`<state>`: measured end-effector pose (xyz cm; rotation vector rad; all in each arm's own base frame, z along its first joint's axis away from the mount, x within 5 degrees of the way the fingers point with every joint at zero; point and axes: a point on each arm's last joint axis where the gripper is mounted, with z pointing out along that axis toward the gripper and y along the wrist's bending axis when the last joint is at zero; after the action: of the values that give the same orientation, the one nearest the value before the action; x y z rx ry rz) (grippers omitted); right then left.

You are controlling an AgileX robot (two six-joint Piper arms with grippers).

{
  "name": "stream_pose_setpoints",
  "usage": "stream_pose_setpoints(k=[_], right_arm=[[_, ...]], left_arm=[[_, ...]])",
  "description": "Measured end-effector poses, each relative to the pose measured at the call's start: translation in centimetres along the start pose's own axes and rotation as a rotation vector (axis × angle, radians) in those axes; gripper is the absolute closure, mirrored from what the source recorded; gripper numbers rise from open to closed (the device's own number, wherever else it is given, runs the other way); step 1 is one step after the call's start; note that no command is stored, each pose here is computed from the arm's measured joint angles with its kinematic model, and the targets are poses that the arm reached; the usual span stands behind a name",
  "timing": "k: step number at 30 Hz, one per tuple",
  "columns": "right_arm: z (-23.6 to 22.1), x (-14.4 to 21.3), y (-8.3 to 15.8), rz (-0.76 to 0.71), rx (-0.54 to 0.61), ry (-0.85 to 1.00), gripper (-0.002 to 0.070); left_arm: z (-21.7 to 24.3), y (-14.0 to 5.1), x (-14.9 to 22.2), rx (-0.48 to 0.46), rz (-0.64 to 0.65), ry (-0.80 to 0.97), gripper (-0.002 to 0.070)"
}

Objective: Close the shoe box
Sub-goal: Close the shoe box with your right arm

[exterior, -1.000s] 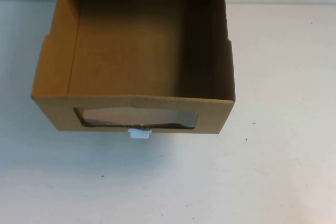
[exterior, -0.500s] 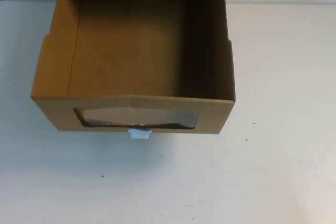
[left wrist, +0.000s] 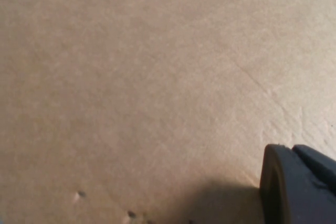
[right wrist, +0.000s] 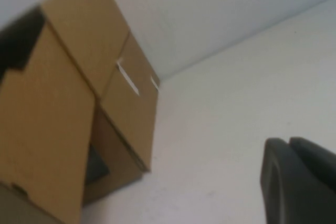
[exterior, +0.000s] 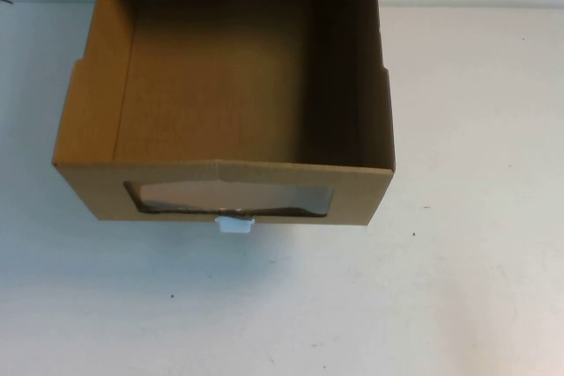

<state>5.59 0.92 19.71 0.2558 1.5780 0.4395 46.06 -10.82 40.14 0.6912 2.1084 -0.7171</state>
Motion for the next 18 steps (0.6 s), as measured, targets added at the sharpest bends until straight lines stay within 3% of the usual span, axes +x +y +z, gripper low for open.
stream_pose_setpoints(k=[4, 8, 12, 18], right_arm=[[0.0, -0.6, -0.1, 0.180, 0.002, -0.068, 0.0689], [-0.1, -0.5, 0.6, 0.232, -0.046, 0.002, 0.0689], [-0.2, -2.8, 3.5, 0.199, -0.151, 0.176, 0.0687], [1.8, -6.0, 6.6, -0.010, -0.193, 0.621, 0.0687]], left_arm=[[0.0, 0.0, 0.0, -0.001, -0.003, 0.001, 0.0680], [0.0, 0.0, 0.0, -0.002, -0.004, -0.001, 0.0680], [-0.1, 0.0, 0.0, -0.004, -0.003, 0.000, 0.0680], [-0.1, 0.0, 0.0, -0.004, -0.003, 0.000, 0.0680]])
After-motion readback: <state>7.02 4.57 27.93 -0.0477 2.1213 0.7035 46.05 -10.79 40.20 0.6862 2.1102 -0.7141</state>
